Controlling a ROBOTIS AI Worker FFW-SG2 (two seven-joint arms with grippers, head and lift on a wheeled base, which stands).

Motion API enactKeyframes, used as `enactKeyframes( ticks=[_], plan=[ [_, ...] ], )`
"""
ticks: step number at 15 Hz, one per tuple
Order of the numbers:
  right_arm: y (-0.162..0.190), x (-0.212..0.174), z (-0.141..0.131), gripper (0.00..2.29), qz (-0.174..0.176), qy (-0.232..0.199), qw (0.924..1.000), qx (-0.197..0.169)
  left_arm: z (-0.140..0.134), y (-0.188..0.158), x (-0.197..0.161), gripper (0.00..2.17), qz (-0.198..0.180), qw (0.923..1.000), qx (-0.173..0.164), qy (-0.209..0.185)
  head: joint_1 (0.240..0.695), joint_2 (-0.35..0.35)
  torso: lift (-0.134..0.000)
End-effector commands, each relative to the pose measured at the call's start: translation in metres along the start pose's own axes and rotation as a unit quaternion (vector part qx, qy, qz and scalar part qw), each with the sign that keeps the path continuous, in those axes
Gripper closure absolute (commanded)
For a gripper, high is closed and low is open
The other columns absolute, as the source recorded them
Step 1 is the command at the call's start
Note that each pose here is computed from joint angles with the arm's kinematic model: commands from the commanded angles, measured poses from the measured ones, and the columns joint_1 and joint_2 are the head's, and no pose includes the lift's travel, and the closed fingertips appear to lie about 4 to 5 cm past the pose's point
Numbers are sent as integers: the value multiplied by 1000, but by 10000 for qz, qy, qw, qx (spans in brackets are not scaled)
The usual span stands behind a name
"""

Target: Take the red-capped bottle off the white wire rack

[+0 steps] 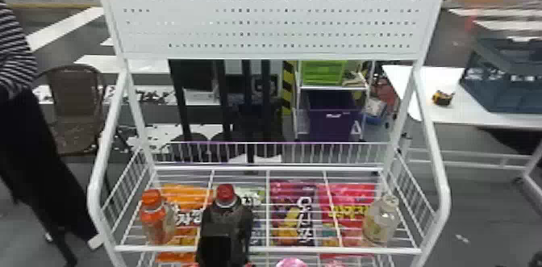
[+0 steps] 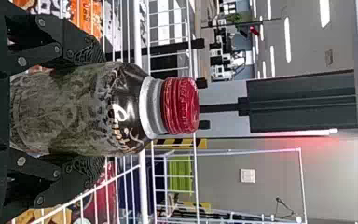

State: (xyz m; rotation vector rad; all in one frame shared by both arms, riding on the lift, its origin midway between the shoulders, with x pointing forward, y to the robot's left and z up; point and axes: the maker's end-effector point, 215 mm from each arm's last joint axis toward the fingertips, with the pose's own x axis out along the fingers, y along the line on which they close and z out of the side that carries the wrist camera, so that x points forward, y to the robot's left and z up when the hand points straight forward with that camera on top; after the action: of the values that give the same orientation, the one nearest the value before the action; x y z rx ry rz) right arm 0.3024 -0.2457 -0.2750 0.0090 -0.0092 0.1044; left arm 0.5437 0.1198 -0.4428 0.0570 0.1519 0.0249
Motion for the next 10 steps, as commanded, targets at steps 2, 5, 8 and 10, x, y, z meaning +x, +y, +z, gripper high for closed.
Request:
enactKeyframes(
  ticks=[2,5,8,10],
  plan=[
    [1,1,-1,1187,6,23,10000,12,27,-4,-26,2145,-82,9998,-119,-105,499,0,0],
    [0,1,-2,1187,-1,40,10000,5,68,20,-62,2145,-16,9995,-218,-226,499,0,0],
    [1,4,-3,1187,14,71,10000,10,110,56,-103,2145,49,9988,-237,-417,499,0,0],
    [1,6,-4,1187,13,96,10000,1,127,81,-129,2145,81,9982,-269,-534,499,0,0]
  ],
)
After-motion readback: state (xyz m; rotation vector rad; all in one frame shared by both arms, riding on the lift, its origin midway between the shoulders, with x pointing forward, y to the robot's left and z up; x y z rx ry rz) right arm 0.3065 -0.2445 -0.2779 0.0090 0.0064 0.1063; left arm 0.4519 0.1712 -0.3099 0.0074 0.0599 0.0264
